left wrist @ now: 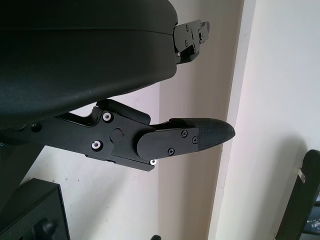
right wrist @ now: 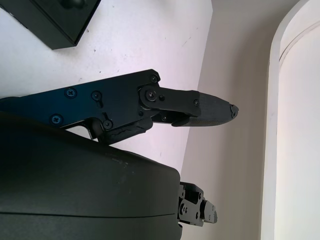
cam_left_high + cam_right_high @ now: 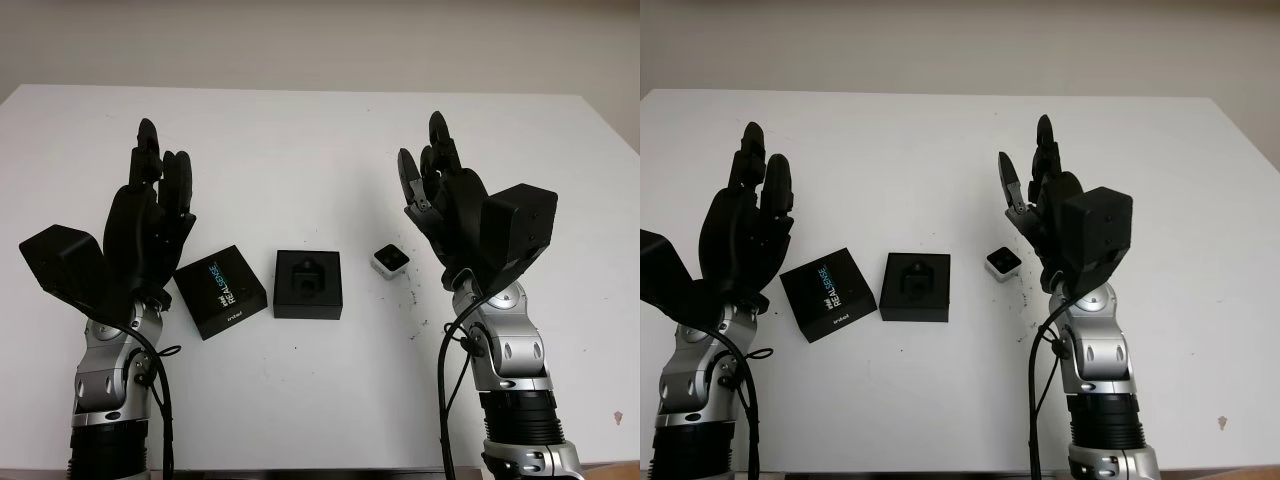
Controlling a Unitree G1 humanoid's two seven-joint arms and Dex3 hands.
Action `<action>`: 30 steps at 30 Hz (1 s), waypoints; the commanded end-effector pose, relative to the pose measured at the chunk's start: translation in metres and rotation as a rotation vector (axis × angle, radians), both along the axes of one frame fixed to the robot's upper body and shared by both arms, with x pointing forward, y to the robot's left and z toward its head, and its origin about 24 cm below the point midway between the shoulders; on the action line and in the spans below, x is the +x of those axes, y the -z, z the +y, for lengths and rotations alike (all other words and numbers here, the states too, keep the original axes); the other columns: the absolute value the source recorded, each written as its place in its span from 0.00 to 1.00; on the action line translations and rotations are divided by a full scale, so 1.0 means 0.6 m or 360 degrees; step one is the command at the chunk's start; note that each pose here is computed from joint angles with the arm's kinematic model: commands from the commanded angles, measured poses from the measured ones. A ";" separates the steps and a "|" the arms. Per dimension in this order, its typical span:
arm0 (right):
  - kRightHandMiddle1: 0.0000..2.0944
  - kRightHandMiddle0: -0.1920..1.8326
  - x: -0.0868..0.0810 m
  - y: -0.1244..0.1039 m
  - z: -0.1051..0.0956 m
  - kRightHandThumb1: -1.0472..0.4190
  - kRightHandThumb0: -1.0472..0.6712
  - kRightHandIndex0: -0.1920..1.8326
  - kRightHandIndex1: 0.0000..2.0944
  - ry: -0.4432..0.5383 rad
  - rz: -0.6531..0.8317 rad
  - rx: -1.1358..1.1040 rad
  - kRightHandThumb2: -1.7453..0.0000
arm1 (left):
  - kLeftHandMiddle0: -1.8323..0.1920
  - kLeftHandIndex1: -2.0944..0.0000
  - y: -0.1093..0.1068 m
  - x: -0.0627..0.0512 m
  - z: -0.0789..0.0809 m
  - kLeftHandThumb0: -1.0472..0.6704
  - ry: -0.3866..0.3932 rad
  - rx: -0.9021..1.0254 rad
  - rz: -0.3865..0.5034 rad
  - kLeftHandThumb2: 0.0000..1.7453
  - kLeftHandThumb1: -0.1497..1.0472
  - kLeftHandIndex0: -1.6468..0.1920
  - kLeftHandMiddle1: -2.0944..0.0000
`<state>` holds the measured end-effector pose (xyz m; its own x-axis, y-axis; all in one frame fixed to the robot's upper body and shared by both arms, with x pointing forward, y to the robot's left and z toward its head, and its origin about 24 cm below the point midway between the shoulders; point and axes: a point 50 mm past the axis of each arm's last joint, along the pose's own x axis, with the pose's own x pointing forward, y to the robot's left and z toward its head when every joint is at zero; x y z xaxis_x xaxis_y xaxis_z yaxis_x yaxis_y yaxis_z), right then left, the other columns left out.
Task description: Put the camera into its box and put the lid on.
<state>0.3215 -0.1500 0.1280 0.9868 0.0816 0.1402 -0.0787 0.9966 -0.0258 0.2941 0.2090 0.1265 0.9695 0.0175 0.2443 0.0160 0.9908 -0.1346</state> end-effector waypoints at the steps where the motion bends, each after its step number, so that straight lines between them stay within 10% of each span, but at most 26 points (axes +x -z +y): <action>1: 0.03 0.02 0.002 -0.011 0.001 0.00 0.24 0.00 0.01 -0.0007 -0.0052 -0.0012 0.73 | 1.00 1.00 -0.009 0.001 0.000 0.27 -0.0002 0.0001 -0.0040 0.27 1.00 1.00 1.00; 16: 0.03 0.03 0.008 -0.020 -0.016 0.00 0.24 0.02 0.02 -0.0055 -0.0063 0.0009 0.79 | 1.00 1.00 -0.008 0.000 -0.001 0.27 0.0007 0.0036 -0.0044 0.27 1.00 1.00 1.00; 30: 0.15 0.18 0.043 -0.101 -0.098 0.17 0.40 0.22 0.11 -0.0434 -0.0181 -0.1030 0.98 | 1.00 1.00 -0.012 -0.003 0.009 0.24 -0.0018 0.0067 -0.0046 0.27 1.00 1.00 1.00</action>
<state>0.3453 -0.2079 0.1803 0.9110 0.4034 0.0858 -0.2865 0.7686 -0.5720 0.2932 0.2117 0.1272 0.9683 0.0191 0.2490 0.0096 0.9935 -0.1134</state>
